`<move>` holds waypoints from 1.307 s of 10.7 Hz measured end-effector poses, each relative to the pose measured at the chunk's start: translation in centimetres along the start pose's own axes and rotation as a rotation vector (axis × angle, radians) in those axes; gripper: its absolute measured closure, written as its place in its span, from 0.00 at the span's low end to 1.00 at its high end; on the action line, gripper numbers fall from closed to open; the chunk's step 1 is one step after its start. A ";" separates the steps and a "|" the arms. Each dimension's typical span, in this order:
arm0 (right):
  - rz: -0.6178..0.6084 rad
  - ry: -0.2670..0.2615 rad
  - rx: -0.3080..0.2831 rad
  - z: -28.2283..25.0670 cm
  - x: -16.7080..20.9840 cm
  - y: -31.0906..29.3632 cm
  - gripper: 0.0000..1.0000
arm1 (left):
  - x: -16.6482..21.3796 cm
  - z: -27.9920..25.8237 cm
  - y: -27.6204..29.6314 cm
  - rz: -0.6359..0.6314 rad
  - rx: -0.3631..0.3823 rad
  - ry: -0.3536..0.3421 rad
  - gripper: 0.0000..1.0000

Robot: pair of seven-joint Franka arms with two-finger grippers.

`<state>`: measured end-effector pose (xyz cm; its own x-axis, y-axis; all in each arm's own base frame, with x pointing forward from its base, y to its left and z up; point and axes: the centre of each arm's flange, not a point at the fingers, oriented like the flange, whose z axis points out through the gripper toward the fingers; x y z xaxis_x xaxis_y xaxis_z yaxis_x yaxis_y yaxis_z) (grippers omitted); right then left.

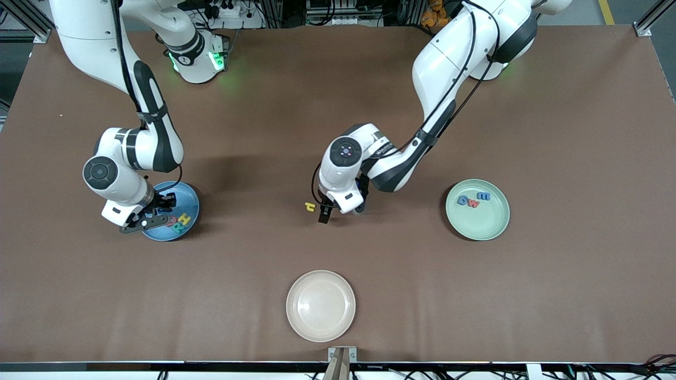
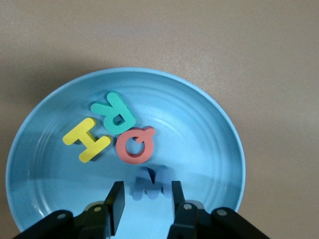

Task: Sort uppercase to blue plate, lowercase to green plate
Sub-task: 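Drop the M into the blue plate while the left gripper nears the yellow letter, then grasp the yellow letter with the left gripper while the right gripper withdraws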

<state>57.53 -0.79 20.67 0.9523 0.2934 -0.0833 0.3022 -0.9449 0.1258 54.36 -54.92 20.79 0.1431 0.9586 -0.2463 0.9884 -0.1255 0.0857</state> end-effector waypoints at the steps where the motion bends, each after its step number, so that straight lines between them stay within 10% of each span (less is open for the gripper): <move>1: 0.000 0.001 0.000 0.0 0.0 0.0 0.38 | 0.5 -0.4 0.8 -0.026 -0.018 -0.027 0.00; 10: 0.095 0.016 0.138 -14.1 2.0 2.6 0.27 | 0.5 0.7 0.8 -0.041 0.076 -0.294 0.00; 14: 0.132 0.004 0.174 -19.5 2.7 6.4 0.26 | 1.8 2.6 0.5 -0.019 0.095 -0.289 0.00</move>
<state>62.82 -3.21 40.57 0.9834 0.1658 -0.0732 0.1634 -0.9859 -0.0372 55.28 -53.93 17.86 0.1192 0.8504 -0.5125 0.9895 -0.1442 -0.0091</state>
